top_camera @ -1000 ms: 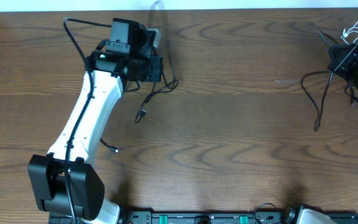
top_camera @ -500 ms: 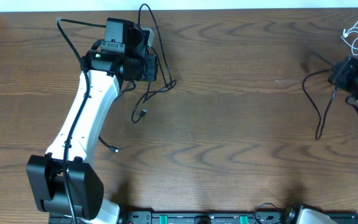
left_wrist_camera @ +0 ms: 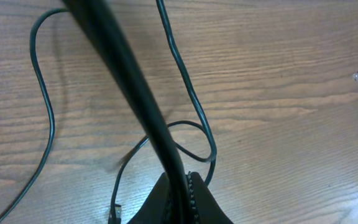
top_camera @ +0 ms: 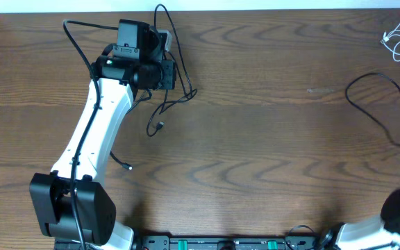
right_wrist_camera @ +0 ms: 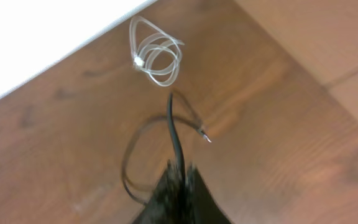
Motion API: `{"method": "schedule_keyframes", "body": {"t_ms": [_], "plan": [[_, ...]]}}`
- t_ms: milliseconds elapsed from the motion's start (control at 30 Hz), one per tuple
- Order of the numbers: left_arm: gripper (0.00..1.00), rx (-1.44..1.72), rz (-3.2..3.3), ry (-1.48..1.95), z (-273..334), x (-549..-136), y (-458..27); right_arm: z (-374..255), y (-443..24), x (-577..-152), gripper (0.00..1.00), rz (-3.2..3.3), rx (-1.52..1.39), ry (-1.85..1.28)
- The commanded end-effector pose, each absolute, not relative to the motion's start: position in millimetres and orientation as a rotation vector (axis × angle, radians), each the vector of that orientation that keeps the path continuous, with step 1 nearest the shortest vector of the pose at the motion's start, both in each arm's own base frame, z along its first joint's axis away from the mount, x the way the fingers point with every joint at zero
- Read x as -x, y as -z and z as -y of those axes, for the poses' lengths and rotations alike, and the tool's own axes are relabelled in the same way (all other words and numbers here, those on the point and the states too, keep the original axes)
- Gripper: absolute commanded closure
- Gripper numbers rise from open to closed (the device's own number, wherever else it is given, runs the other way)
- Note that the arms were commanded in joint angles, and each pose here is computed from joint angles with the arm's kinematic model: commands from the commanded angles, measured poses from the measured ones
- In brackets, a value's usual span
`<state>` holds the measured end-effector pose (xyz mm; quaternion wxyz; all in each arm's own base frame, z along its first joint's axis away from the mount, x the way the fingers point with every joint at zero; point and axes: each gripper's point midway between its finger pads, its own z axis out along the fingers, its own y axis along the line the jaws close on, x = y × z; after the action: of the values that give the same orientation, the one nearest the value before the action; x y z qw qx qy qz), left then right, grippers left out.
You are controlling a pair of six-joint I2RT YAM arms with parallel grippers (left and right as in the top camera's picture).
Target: Untangle cables
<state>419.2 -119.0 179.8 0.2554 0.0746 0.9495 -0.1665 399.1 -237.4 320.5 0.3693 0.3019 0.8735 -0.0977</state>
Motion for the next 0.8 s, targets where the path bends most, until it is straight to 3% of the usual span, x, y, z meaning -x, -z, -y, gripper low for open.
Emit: {"method": "schedule_keyframes", "body": {"t_ms": [0,133,267,533,600,700,767], "plan": [[0.93,-0.216,-2.565,0.435,118,-421,-183,273,-364,-406,0.99,-2.165,-0.752,0.351],[0.93,-0.217,-2.559,0.435,118,-423,-184,300,-392,-399,0.99,-2.092,-0.776,0.401],[0.93,-0.217,-2.554,0.435,118,-424,-185,326,-389,-380,0.99,-2.083,-0.838,0.439],[0.93,-0.203,-2.550,0.440,119,-425,-186,349,-304,-389,0.97,-2.283,-0.834,0.303],[0.93,-0.203,-2.550,0.440,119,-425,-186,351,-285,-407,0.75,-2.288,-0.807,0.231],[0.93,-0.203,-2.550,0.440,119,-425,-186,355,-268,-418,0.02,-2.300,-0.799,0.185],[0.93,-0.203,-2.550,0.441,119,-425,-186,354,-266,-418,0.01,-2.305,-0.806,0.177]]}}
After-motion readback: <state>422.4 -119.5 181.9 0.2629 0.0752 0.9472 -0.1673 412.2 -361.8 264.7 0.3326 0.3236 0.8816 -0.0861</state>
